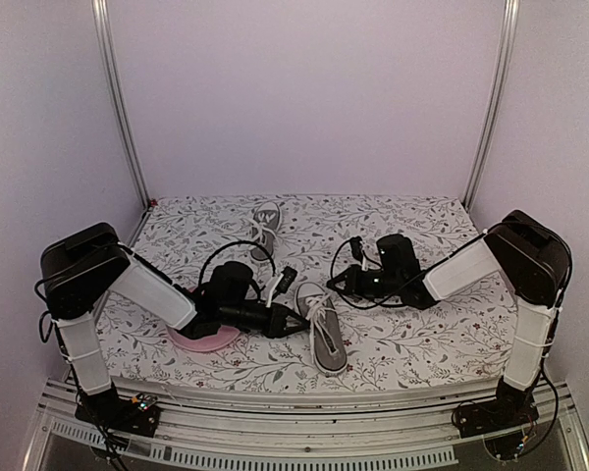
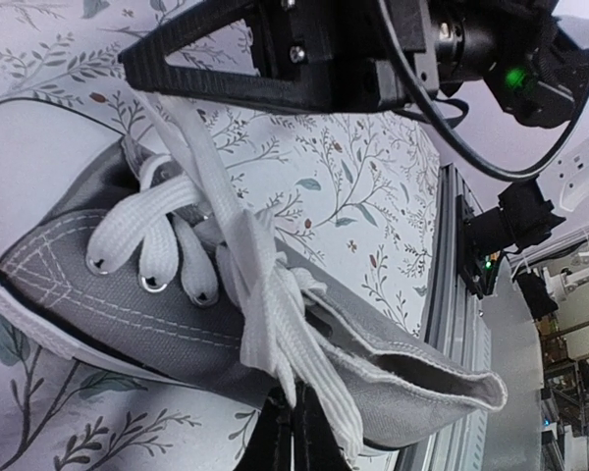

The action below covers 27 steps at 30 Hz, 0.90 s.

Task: Tie the shoes

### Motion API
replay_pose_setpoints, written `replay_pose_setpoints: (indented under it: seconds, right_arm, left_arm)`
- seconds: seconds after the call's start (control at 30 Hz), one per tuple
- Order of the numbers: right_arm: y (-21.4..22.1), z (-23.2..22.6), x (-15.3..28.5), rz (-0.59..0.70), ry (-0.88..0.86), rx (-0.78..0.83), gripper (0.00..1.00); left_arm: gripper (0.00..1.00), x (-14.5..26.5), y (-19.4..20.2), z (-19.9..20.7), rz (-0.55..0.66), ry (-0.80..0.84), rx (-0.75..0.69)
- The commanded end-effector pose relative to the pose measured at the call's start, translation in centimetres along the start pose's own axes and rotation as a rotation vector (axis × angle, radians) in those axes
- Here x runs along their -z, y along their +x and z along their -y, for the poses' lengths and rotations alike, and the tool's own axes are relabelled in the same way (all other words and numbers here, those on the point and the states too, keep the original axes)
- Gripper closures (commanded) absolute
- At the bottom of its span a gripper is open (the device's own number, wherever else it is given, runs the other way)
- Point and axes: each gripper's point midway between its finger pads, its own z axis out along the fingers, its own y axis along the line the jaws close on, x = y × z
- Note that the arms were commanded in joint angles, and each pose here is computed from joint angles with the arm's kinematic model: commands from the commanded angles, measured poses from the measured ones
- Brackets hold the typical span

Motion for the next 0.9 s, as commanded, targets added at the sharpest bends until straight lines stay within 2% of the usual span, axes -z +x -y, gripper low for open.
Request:
replay_pose_setpoints:
  seconds: [0.0,0.1,0.17,0.23,0.3,0.43,0.5,0.57,0.63,0.7,0.87]
  right_arm:
    - [-1.9,2.5,0.7,0.098,0.085,-0.045,0.98]
    - [-1.7,2.6,1.2,0.104,0.082,-0.060,0.98]
    - [-1.6,1.1,1.4,0.091,0.001,-0.035,0.96]
    - [-1.5,-0.7,1.6,0.068,-0.100,0.003,0.86]
    - [-1.3,-2.3,1.9,0.049,-0.180,0.055,0.69]
    - [-0.9,-2.9,1.9,0.021,-0.214,0.133,0.53]
    - [-0.6,-3.2,1.7,-0.005,-0.234,0.164,0.48]
    - [-0.2,-3.5,1.3,-0.039,-0.254,0.179,0.45]
    - [0.2,-3.5,1.0,-0.062,-0.261,0.192,0.44]
    - [0.5,-3.3,0.8,-0.072,-0.251,0.196,0.44]
    - [1.4,-2.9,0.5,-0.104,-0.244,0.195,0.46]
  left_arm:
    - [1.00,-0.3,0.8,0.1,-0.016,0.001,-0.004]
    - [1.00,-0.3,0.8,0.1,-0.011,-0.004,-0.003]
    - [1.00,-0.3,0.8,0.1,-0.012,-0.001,-0.003]
    - [1.00,-0.5,0.6,0.1,-0.012,0.000,-0.004]
    - [1.00,-0.6,0.6,0.0,-0.014,-0.002,-0.004]
    - [1.00,-0.5,0.2,-0.1,-0.004,-0.016,-0.008]
    - [0.91,-0.4,0.2,0.0,-0.001,-0.020,-0.009]
    - [0.76,-0.2,0.2,-0.2,0.005,-0.030,-0.007]
    - [0.69,0.1,0.3,-0.3,0.011,-0.040,-0.004]
    - [0.67,0.3,0.3,-0.3,0.018,-0.045,-0.002]
    - [0.68,0.7,0.0,-0.2,0.040,-0.052,-0.006]
